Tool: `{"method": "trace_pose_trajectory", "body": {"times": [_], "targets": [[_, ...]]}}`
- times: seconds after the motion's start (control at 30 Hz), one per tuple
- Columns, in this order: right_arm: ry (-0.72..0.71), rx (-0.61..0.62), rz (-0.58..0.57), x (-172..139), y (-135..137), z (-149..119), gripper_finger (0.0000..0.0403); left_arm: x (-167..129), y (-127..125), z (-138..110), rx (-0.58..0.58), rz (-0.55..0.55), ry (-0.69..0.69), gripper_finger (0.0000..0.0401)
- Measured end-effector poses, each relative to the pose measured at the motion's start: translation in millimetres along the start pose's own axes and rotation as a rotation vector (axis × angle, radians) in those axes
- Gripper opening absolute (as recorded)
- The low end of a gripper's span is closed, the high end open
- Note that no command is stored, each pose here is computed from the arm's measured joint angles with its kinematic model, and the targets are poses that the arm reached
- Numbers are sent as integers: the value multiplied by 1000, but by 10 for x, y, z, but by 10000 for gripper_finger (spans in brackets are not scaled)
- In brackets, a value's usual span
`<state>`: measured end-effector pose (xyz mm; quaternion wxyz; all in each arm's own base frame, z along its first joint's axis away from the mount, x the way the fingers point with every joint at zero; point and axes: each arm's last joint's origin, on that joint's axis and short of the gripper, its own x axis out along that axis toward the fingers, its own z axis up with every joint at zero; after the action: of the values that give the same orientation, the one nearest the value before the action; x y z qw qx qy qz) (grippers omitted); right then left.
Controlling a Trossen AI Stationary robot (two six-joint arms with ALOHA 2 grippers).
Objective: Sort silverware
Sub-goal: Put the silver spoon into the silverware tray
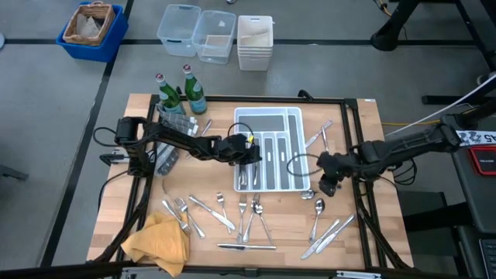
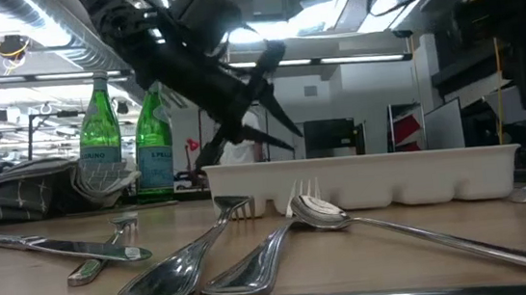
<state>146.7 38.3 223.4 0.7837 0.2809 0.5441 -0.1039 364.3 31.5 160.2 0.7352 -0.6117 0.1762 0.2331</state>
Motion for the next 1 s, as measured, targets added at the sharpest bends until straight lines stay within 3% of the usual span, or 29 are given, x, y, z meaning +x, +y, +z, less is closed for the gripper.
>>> {"method": "trace_pose_trajectory", "body": {"times": [0.43, 1.0], "targets": [[1, -304, -154, 204, 281, -302, 105, -65, -70, 17, 74, -34, -8, 77], [88, -467, -317, 749, 460, -375, 105, -64, -66, 16, 79, -31, -6, 77]]}}
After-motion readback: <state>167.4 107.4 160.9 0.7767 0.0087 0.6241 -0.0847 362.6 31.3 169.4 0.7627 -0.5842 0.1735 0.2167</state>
